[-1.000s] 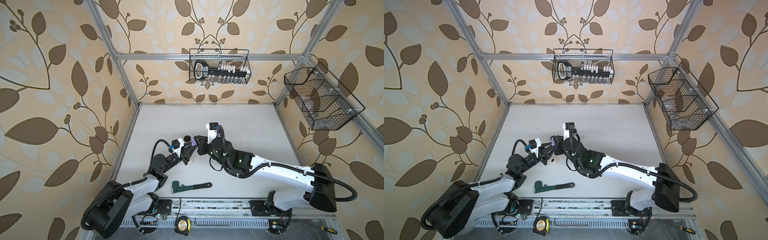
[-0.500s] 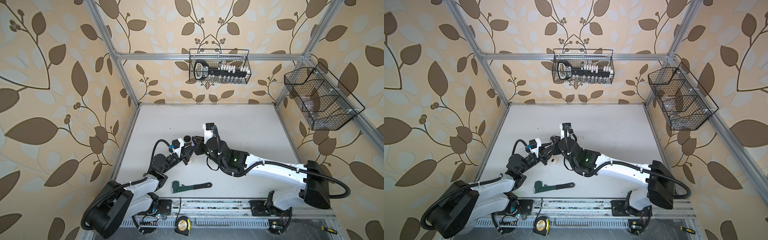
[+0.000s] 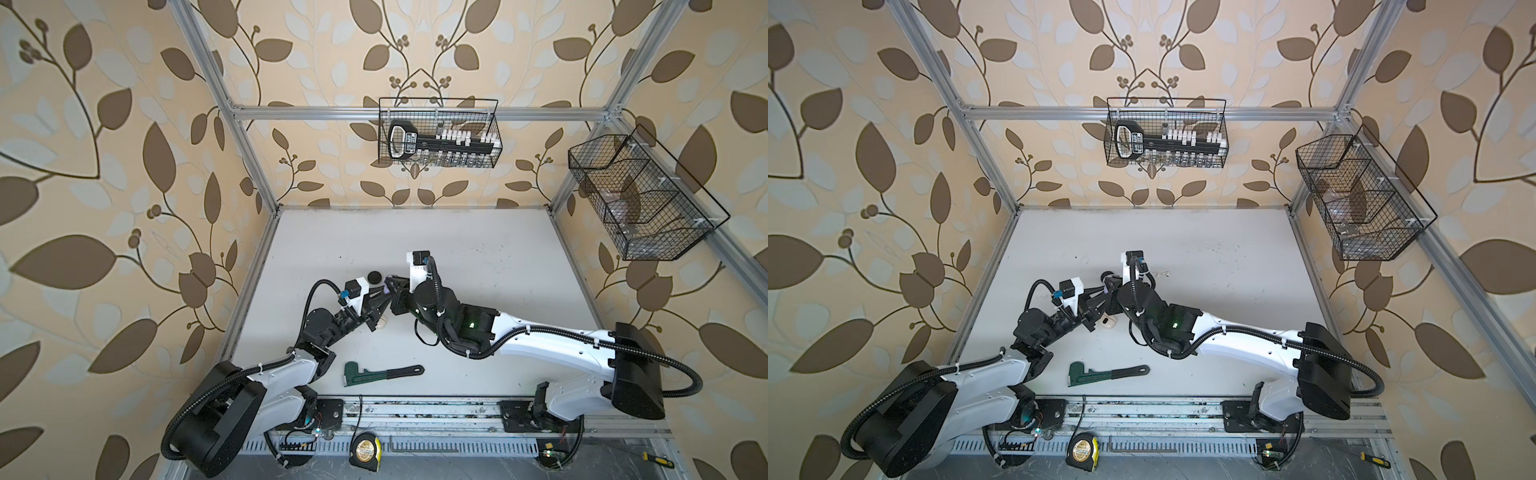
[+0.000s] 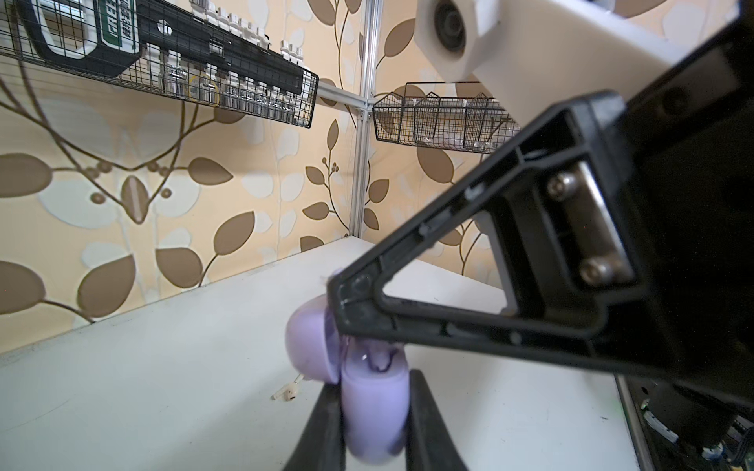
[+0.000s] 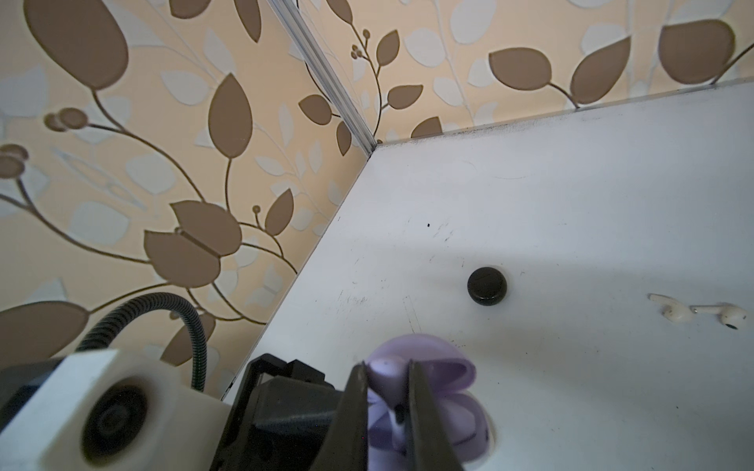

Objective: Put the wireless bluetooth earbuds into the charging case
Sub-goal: 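Lower the lilac earbud into the empty slot of the lilac case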

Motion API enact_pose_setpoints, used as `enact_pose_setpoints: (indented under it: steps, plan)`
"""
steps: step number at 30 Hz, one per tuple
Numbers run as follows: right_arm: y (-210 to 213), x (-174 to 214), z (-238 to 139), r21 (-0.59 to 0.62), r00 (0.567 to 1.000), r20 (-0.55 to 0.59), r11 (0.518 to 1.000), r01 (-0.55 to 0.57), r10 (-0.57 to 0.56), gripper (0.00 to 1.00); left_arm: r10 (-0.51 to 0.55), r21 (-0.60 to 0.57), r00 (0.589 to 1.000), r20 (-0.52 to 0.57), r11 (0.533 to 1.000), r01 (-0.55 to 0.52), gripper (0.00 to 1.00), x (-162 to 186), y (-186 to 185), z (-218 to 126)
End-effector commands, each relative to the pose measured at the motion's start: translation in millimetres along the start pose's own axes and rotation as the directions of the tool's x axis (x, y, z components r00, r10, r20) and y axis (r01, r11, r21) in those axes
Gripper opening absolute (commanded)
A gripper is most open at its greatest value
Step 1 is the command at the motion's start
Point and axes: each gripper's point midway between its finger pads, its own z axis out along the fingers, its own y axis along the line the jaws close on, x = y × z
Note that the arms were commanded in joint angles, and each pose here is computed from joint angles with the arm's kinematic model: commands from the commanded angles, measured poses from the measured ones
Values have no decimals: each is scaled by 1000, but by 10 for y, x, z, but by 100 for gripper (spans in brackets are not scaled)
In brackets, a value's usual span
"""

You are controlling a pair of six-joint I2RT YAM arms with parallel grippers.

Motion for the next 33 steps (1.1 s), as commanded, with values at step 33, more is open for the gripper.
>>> enact_pose_setpoints:
  steps: [33]
  plan:
    - [-47,327,29,24,993,-89,996,81,-78,12,67,62,992,106,995,-74,0,-277,-163,-51]
